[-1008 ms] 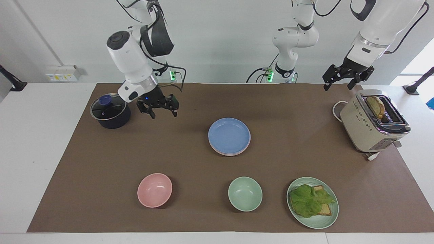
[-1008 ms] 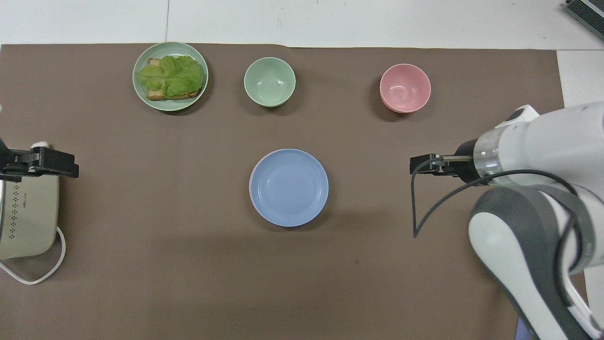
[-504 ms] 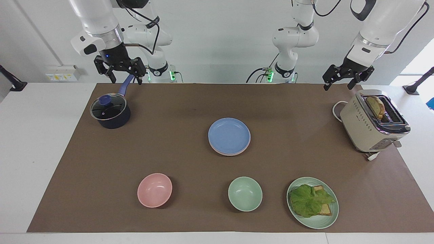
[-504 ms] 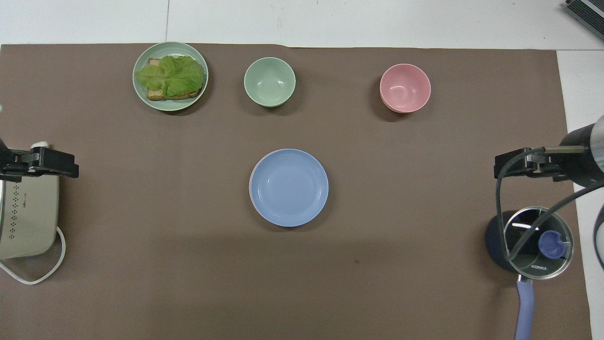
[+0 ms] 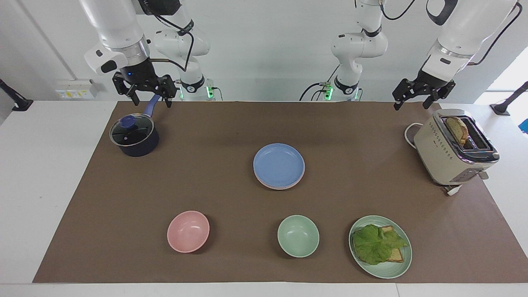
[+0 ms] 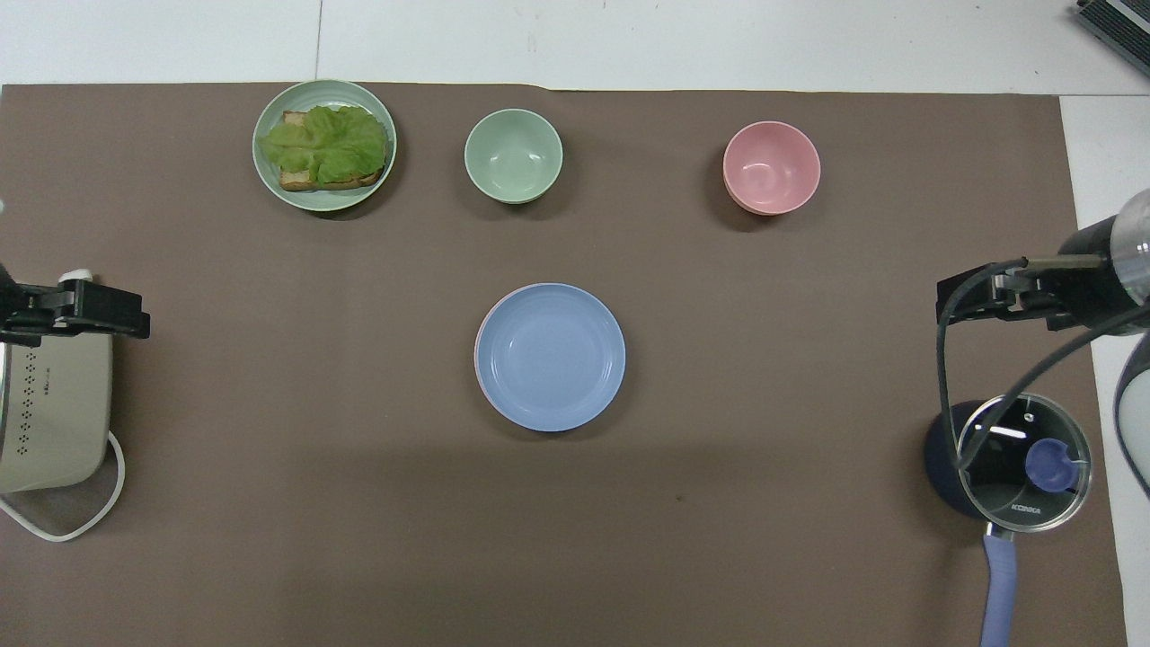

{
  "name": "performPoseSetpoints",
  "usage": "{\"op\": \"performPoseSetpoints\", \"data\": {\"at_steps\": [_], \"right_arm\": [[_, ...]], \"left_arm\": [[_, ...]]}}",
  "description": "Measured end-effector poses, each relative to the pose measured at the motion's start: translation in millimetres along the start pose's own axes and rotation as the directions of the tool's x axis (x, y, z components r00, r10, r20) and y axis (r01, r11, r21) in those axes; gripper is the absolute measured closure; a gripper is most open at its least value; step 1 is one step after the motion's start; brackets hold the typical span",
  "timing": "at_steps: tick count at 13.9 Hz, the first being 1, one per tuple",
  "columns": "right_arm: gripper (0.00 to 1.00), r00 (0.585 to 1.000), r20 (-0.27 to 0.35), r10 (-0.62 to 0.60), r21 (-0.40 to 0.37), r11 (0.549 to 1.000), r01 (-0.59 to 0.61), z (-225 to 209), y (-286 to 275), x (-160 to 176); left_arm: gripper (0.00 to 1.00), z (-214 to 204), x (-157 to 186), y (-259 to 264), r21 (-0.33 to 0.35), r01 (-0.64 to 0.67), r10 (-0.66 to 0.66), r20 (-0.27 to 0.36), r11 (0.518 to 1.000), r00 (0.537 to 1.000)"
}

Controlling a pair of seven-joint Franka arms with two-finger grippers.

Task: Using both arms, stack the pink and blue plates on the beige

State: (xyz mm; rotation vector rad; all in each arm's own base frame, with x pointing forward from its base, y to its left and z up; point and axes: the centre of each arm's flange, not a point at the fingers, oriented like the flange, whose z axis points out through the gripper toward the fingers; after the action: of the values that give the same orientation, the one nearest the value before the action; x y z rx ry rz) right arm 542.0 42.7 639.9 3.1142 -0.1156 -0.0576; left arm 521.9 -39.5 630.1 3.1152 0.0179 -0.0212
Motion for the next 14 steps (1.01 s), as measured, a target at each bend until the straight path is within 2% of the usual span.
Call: {"op": "performPoseSetpoints", "data": {"at_steps": [14], "right_arm": [[0.00, 1.000, -0.001, 0.006, 0.007, 1.000, -0.006, -0.9, 6.5, 0.9]], "left_arm": [[0.00, 0.0, 0.0, 0.0, 0.000, 0.000, 0.000, 0.000, 1.000, 1.000]]}}
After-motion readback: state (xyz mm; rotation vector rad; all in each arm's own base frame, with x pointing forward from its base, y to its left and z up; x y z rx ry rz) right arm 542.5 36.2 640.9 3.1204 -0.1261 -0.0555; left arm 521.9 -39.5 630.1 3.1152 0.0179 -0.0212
